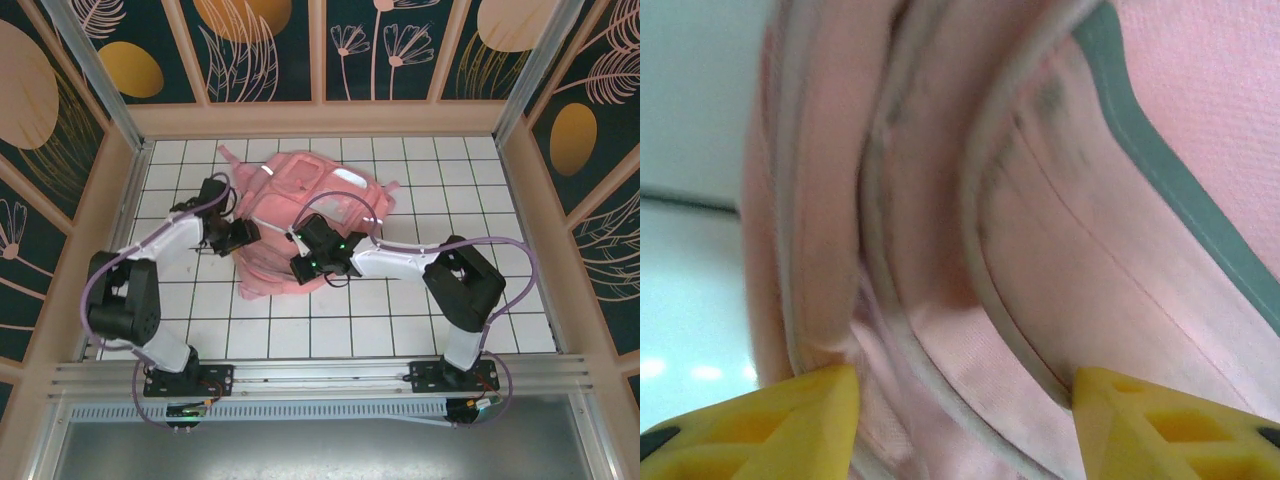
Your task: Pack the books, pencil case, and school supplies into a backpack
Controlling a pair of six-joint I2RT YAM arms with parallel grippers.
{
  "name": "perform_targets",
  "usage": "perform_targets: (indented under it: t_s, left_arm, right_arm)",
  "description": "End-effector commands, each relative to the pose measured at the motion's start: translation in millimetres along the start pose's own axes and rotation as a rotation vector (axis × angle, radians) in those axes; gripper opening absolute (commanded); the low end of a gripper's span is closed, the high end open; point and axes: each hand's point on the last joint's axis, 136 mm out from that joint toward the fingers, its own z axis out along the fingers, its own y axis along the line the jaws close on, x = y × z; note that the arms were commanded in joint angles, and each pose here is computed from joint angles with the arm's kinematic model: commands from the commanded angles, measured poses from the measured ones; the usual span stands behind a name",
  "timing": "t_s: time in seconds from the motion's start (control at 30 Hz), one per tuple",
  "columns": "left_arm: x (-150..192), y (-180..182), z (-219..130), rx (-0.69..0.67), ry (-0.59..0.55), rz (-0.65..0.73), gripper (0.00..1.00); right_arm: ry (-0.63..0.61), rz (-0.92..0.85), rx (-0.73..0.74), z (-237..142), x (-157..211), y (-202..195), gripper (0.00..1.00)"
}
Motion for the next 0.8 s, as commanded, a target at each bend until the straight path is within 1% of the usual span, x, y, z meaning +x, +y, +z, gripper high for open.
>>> perform_targets:
  t_s: [0.0,0.2,0.3,0.4,0.43,0.47,0.53,0.57,0.6,0.67,0.77]
  left_arm:
    - [26,-30,1,0.164,0.069,-0.115,0.57]
    - [20,-55,-5,0.23,0.011,-0.166,0.58]
    - [30,-57,8,0.229,0.029,-0.205,0.58]
    - [42,-49,27,0.197,0.044,-0.243,0.54]
    - [44,-45,32,0.188,0.038,-0.249,0.51]
    - [43,-38,34,0.164,0.025,-0.25,0.44]
    - [40,-34,34,0.134,0.004,-0.213,0.14]
    - [37,-36,31,0.125,-0.002,-0.183,0.04]
    - [36,-38,29,0.125,-0.003,-0.144,0.0]
    - [34,-40,24,0.109,0.0,-0.069,0.0]
    - [34,-27,22,0.037,0.02,0.003,0.0]
  right_arm:
    - [-0.061,-0.027,-0.091,-3,-10,20,0.0]
    - [-0.055,-0.036,-0.115,-4,-4,26,0.0]
    - [-0.088,-0.048,-0.13,-7,-12,35,0.0]
    - [-0.118,-0.064,-0.146,-10,-19,44,0.0]
    - [-0.124,-0.07,-0.143,-11,-20,45,0.0]
    - [-0.128,-0.069,-0.132,-12,-19,44,0.0]
    - [-0.131,-0.064,-0.102,-14,-16,38,0.0]
    - [-0.127,-0.064,-0.073,-15,-13,31,0.0]
    - [-0.118,-0.068,-0.044,-15,-8,24,0.0]
    - [-0.077,-0.085,0.048,-15,7,3,0.0]
    - [0.006,-0.098,0.211,-19,29,-37,0.0]
